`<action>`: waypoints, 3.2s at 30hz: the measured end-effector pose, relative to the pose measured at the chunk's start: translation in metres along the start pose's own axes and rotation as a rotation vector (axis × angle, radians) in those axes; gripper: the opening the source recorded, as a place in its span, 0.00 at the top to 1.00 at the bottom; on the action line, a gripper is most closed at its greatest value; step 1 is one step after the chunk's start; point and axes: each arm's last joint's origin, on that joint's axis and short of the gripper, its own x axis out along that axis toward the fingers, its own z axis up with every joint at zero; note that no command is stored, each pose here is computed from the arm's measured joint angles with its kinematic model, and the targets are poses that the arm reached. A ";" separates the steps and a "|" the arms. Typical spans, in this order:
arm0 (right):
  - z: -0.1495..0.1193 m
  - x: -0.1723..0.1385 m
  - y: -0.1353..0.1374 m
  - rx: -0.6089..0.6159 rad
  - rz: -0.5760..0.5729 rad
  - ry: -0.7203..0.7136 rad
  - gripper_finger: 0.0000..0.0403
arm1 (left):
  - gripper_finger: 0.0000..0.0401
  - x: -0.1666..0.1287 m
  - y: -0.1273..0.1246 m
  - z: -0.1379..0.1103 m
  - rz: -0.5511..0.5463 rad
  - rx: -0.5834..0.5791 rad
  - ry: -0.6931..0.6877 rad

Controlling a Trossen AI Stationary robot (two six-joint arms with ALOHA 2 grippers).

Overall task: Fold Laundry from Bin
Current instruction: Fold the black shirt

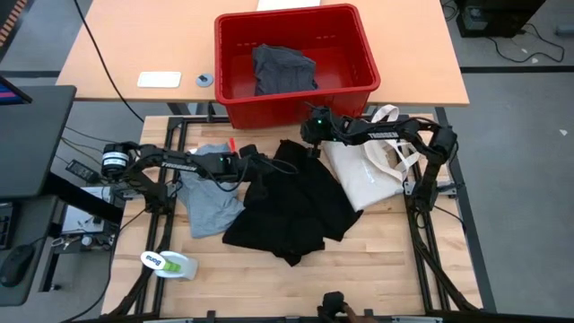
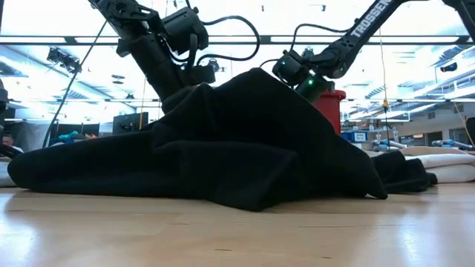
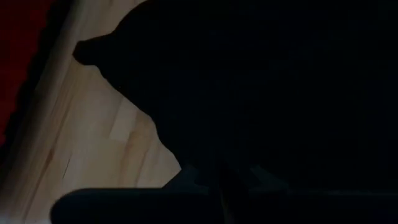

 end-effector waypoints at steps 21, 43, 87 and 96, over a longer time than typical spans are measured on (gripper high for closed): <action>0.028 -0.073 0.163 -0.015 0.041 -0.228 0.63 | 0.97 0.000 0.001 0.002 0.005 -0.009 -0.019; -0.007 -0.038 0.182 0.027 -0.024 -0.126 0.63 | 0.97 0.000 0.001 0.006 0.007 -0.015 -0.061; -0.055 -0.045 0.102 0.437 -0.131 0.324 0.83 | 0.97 0.001 -0.002 0.004 -0.010 0.045 -0.043; -0.044 -0.058 0.097 0.476 0.017 0.245 0.62 | 0.90 0.018 -0.008 -0.002 -0.007 0.119 0.006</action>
